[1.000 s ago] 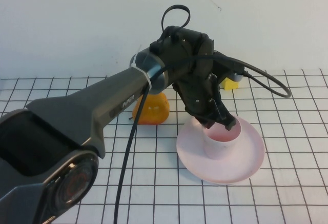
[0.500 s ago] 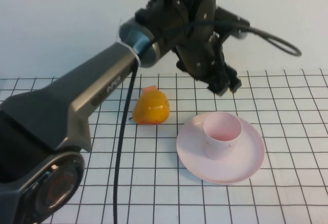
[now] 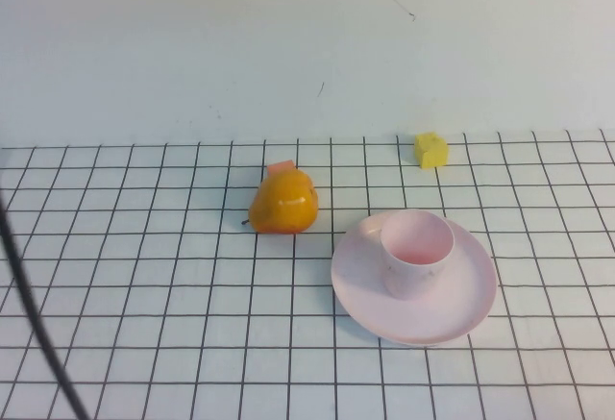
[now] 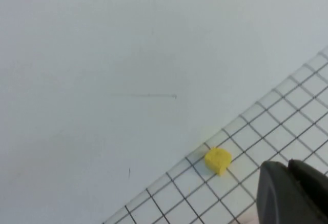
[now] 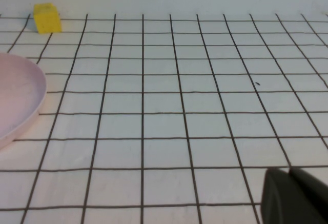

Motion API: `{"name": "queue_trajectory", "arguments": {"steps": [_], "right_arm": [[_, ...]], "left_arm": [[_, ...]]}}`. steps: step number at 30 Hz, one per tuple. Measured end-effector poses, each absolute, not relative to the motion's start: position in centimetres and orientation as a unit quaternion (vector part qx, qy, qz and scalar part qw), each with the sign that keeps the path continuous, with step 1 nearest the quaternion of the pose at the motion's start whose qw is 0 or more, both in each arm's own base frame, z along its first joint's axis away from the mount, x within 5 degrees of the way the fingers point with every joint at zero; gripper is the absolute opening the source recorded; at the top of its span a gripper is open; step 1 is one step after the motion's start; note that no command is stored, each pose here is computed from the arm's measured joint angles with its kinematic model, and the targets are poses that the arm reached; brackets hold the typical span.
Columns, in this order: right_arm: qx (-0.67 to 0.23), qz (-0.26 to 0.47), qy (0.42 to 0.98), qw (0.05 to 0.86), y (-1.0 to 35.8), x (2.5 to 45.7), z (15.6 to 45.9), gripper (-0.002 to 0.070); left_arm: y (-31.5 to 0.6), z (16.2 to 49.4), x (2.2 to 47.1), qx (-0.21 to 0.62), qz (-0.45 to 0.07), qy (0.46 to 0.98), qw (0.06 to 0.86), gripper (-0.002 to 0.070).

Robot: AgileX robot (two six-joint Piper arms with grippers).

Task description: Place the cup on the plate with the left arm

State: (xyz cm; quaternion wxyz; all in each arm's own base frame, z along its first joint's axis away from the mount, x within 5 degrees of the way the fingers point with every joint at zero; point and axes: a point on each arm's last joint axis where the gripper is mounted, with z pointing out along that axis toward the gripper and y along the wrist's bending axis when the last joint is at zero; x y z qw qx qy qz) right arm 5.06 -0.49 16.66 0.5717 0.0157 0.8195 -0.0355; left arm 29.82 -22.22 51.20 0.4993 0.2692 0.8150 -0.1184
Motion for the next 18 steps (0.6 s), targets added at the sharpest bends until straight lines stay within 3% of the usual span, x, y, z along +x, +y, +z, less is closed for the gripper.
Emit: {"name": "queue_trajectory", "arguments": {"steps": [5, 9, 13, 18], "right_arm": [[0.016, -0.036, 0.820, 0.572, -0.5, 5.1, 16.7, -0.0002], [0.016, -0.036, 0.820, 0.572, -0.5, 5.1, 16.7, -0.0002], [0.016, -0.036, 0.820, 0.572, -0.5, 5.1, 16.7, -0.0002], [0.016, -0.036, 0.820, 0.572, -0.5, 5.1, 16.7, -0.0002]], "left_arm": [[-19.1, 55.4, 25.8, 0.243, -0.148, 0.780, 0.557, 0.0001], [-16.5, 56.4, 22.6, 0.227, -0.161, 0.761, 0.587, 0.0000], [-14.1, 55.4, 19.3, 0.215, -0.180, 0.739, 0.612, -0.0001], [-11.3, 51.6, 15.6, 0.213, -0.191, 0.730, 0.620, -0.0001]]}}
